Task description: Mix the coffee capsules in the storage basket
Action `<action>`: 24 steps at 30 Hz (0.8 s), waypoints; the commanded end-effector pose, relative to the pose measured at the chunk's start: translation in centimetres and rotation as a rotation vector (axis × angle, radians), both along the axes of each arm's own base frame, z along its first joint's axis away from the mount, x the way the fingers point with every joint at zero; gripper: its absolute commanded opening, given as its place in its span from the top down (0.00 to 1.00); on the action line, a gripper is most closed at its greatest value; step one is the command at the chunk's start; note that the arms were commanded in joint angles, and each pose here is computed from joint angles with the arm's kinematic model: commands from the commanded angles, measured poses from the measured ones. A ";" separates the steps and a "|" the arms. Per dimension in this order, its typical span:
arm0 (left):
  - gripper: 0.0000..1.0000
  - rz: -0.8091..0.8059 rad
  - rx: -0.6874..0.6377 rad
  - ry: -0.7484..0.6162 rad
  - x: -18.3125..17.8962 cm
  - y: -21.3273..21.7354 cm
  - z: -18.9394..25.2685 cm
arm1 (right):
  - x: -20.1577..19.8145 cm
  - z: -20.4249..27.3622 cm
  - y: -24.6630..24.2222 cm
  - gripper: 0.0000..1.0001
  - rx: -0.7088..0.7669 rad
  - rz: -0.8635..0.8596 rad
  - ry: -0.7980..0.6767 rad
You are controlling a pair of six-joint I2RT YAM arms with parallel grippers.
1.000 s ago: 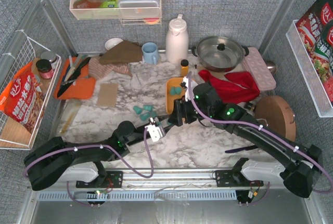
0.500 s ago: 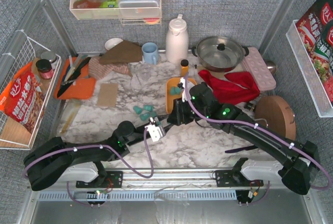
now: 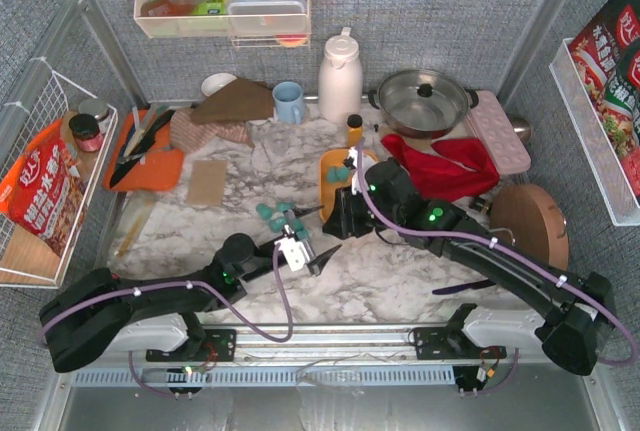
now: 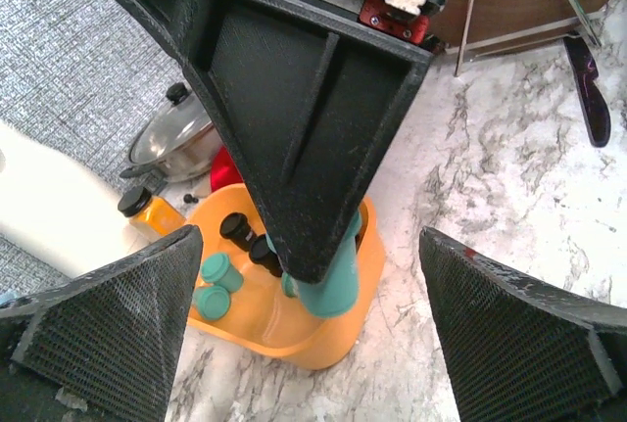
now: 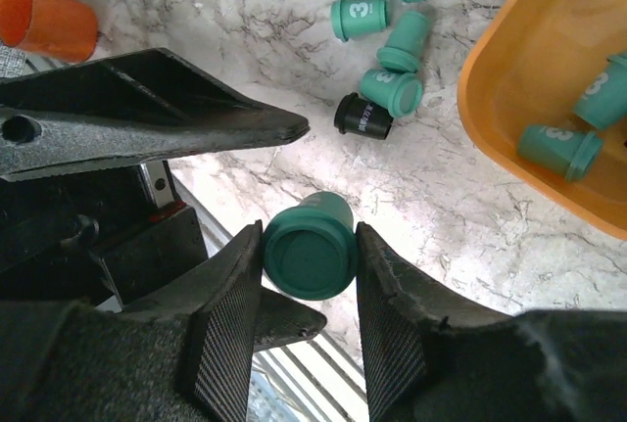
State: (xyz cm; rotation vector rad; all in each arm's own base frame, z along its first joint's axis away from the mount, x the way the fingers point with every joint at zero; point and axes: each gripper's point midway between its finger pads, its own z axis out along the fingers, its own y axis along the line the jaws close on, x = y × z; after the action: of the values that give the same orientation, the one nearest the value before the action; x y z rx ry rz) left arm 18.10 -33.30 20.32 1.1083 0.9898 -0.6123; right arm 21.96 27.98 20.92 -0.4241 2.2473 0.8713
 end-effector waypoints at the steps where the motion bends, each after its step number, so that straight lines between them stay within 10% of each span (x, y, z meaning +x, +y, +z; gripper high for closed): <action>1: 0.01 0.026 -0.008 0.023 0.0 0.8 -0.2 | 1.1 0.2 -0.6 0.81 -0.045 -0.033 -0.042; 17: 0.01 0.648 -0.235 0.689 3.8 10.1 -2.0 | 10.7 -6.7 -7.0 0.76 -0.516 -0.210 -0.114; 24: 0.01 0.750 -0.260 0.858 3.3 11.5 -4.0 | 12.1 -9.5 -7.1 0.51 -0.527 -0.222 -0.026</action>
State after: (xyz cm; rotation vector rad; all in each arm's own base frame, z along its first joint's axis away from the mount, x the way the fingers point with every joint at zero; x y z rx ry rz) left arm 21.51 -23.58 19.06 0.2913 1.7256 -0.6113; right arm 33.62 20.45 11.79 -0.4059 2.4187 0.1271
